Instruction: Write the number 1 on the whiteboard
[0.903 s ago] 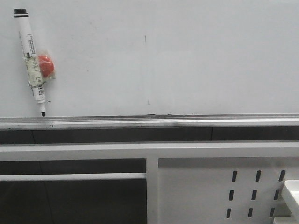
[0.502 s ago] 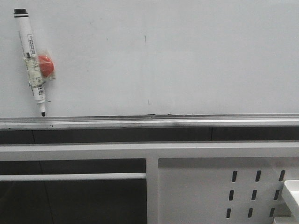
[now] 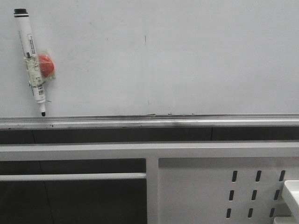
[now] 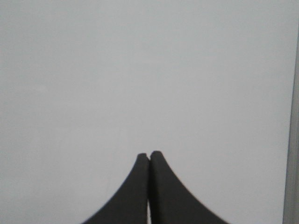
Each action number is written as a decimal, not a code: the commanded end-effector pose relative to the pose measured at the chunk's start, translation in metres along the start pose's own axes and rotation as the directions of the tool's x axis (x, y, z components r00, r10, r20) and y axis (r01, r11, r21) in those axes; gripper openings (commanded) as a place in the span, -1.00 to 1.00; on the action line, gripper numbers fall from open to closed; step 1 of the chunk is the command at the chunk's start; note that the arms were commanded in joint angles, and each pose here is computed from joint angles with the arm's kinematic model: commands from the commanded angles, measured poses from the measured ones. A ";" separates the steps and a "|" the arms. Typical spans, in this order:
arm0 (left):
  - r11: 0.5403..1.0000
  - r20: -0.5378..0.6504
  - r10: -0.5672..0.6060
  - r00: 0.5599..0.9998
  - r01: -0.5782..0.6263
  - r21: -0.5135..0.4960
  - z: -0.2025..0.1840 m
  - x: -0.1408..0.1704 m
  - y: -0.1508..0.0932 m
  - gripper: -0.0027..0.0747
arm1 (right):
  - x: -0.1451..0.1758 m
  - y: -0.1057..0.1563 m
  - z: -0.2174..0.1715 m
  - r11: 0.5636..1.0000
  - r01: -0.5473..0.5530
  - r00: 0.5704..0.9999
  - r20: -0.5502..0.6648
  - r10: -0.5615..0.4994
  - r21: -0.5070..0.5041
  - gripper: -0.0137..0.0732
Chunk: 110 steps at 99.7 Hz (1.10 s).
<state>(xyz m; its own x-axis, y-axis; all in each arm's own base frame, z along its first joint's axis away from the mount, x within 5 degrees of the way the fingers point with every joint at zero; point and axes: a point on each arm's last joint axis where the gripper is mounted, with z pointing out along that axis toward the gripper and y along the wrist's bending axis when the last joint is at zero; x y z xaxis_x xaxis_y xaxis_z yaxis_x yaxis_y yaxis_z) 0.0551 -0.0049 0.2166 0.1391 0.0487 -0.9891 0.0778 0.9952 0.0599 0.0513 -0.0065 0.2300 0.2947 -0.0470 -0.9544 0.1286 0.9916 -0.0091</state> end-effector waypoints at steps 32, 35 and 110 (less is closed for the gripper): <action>0.958 -0.098 -0.287 0.953 0.287 -0.012 0.004 -0.025 0.000 -0.98 | -0.051 0.001 0.011 0.950 -0.304 0.910 -0.274 0.312 0.073 -0.85; 0.960 -0.043 -0.281 0.959 0.281 -0.007 0.006 -0.038 0.002 -0.98 | -0.060 0.001 0.016 0.950 -0.304 0.910 -0.275 0.312 0.072 -0.85; 0.963 0.249 -0.263 0.932 0.267 0.017 0.013 -0.081 0.008 -0.98 | -0.083 0.000 0.055 0.948 -0.308 0.913 -0.255 0.317 0.075 -0.85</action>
<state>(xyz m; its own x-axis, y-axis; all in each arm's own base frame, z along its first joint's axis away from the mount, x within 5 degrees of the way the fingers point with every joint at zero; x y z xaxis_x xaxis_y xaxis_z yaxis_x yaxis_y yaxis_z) 0.0587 -0.0025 0.2828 0.2825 -0.2348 -0.9301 0.1202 0.9706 -0.2085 0.0784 -0.0084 0.3091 -0.0153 0.3174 -0.9482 0.1195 0.9421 0.3134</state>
